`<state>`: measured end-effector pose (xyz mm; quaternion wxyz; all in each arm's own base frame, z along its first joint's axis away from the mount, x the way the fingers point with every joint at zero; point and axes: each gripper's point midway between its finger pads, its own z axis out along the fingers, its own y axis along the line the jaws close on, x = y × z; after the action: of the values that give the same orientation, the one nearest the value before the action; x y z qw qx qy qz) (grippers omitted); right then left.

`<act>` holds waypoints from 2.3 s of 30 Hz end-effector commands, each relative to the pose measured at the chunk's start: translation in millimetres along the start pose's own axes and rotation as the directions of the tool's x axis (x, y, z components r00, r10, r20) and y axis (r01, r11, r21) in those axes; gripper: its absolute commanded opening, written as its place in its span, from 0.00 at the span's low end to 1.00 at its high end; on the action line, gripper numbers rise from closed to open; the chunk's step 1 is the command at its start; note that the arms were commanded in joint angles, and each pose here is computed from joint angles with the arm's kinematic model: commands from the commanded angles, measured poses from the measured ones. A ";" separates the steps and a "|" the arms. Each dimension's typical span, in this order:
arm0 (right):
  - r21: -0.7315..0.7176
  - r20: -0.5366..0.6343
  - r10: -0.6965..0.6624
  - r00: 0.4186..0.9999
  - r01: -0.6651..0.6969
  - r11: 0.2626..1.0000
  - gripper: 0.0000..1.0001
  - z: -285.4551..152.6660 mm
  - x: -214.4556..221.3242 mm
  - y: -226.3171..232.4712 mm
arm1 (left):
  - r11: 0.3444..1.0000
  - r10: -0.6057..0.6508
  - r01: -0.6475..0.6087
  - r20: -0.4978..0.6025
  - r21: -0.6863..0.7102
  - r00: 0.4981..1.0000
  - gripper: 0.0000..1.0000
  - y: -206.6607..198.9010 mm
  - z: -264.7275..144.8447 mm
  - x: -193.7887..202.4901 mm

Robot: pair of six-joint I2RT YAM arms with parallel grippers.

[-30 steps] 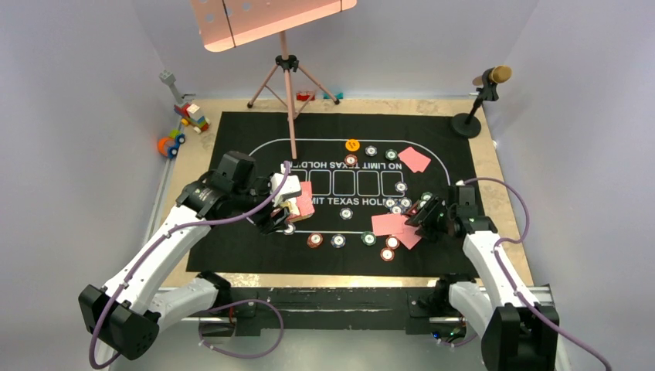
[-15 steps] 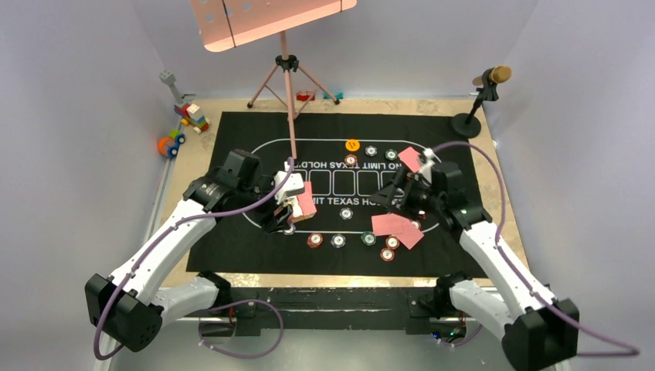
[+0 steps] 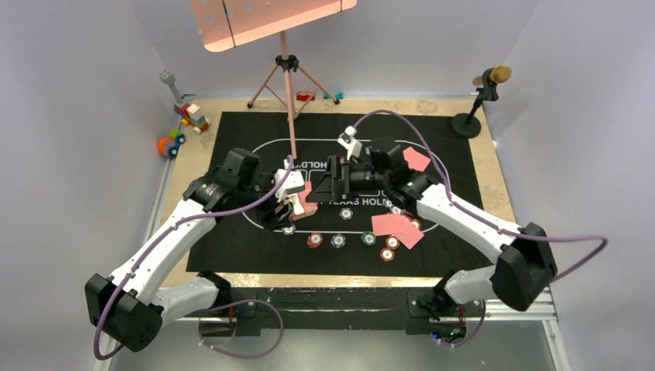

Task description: Distribute texas hold em gaming equipment

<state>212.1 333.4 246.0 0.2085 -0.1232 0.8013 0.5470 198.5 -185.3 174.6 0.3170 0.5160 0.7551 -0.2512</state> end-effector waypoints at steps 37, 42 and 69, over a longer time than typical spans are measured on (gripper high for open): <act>-0.084 -0.070 0.186 0.980 -0.192 0.978 0.50 41.5 10.0 -49.8 | 0.999 0.052 -0.049 0.110 -0.022 0.993 0.10 1.3 -15.0 -35.3; -0.085 -0.061 0.180 0.982 -0.185 0.979 0.44 38.0 7.1 -48.2 | 0.999 0.050 -0.048 0.110 -0.022 0.993 0.10 0.9 -15.0 -34.6; -0.314 -0.092 0.144 0.985 -0.166 0.935 0.71 49.9 -1.6 21.2 | 1.000 -0.008 0.009 0.165 -0.008 0.986 0.09 -0.6 -9.4 -42.3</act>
<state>211.9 381.3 210.6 0.1049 -0.1031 0.7638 0.6284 199.1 -194.1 188.8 0.3376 0.4969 0.7510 -0.2739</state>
